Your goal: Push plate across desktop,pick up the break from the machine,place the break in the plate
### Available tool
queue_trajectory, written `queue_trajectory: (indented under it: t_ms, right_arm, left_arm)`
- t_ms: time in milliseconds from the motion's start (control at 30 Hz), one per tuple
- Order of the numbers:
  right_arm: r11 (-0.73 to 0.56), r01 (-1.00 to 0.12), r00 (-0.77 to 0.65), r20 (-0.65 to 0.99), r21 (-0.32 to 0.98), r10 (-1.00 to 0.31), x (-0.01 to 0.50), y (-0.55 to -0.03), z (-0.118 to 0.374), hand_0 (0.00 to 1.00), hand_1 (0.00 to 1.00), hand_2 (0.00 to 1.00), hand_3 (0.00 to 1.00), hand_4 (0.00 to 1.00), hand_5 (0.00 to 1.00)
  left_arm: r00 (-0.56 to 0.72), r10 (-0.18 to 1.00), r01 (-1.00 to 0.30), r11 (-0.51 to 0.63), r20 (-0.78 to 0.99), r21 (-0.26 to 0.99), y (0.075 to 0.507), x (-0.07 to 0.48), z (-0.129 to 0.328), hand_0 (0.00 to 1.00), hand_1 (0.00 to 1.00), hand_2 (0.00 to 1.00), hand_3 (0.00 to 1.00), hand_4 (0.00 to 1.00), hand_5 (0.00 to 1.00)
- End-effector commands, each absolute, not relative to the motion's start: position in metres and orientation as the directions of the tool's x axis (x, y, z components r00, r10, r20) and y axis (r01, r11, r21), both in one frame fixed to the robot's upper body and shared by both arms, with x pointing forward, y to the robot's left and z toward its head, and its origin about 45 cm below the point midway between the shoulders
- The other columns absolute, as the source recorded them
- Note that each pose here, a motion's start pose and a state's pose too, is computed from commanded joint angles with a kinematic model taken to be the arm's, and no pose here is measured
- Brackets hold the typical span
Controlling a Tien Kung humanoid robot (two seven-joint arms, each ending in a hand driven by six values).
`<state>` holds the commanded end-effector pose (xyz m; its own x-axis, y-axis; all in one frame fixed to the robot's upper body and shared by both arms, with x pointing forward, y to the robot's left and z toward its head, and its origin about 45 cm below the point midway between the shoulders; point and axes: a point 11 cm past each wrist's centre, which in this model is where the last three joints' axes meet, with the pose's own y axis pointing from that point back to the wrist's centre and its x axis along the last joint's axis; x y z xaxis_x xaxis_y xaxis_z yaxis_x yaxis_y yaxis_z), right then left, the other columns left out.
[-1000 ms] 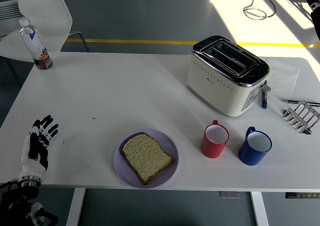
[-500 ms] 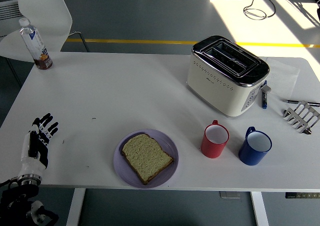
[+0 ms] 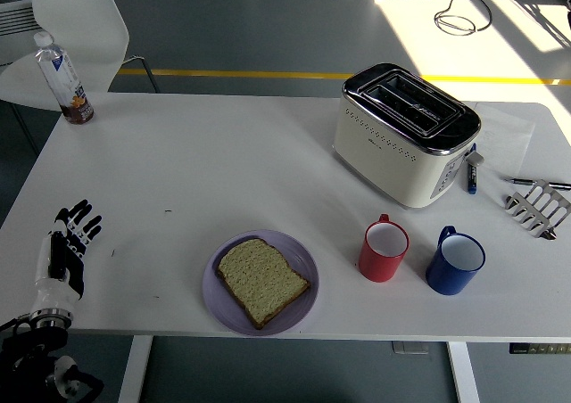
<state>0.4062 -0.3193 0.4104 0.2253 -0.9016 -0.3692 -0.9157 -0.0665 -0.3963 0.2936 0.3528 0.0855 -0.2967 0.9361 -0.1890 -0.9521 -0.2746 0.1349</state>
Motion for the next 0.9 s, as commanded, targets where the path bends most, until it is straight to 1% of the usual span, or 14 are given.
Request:
queue_trajectory:
  t_ms: [33,200,233,600,633,900]
  right_arm:
    - [-0.065,-0.917,0.223,-0.372,-0.393,-0.901,0.4063,-0.3197,0.4100,0.850,0.798,0.846,0.852,0.476,0.836]
    - [-0.059,-0.921,0.216,-0.380,-0.384,-0.899,0.4072,-0.3208,0.4094,0.850,0.798,0.846,0.852,0.476,0.836]
    - [-0.057,-0.922,0.214,-0.381,-0.384,-0.899,0.4072,-0.3213,0.4096,0.849,0.798,0.844,0.852,0.461,0.927]
    - [-0.059,-0.926,0.206,-0.368,-0.373,-0.907,0.4069,-0.3225,0.4077,0.852,0.798,0.844,0.852,0.466,0.927]
    - [-0.060,-0.926,0.206,-0.368,-0.372,-0.907,0.4069,-0.3223,0.4076,0.853,0.799,0.844,0.852,0.467,0.905]
    - [-0.069,-0.930,0.208,-0.362,-0.360,-0.909,0.4067,-0.3216,0.4040,0.854,0.799,0.844,0.851,0.468,0.913]
  left_arm:
    - [-0.296,0.936,-0.952,-0.273,-0.189,0.136,0.3524,0.2936,0.0852,0.804,0.798,0.878,0.778,0.517,0.998]
    - [-0.300,0.934,-0.951,-0.278,-0.194,0.134,0.3536,0.2949,0.0861,0.804,0.798,0.878,0.778,0.517,0.998]
    - [-0.300,0.934,-0.951,-0.279,-0.195,0.131,0.3540,0.2958,0.0872,0.804,0.798,0.878,0.778,0.517,0.998]
    - [-0.304,0.933,-0.951,-0.283,-0.195,0.128,0.3554,0.2960,0.0877,0.804,0.798,0.877,0.777,0.517,0.998]
    - [-0.304,0.933,-0.951,-0.283,-0.195,0.128,0.3553,0.2960,0.0877,0.804,0.799,0.877,0.777,0.518,0.998]
    - [-0.297,0.936,-0.952,-0.274,-0.192,0.136,0.3526,0.2944,0.0850,0.804,0.799,0.877,0.776,0.517,0.998]
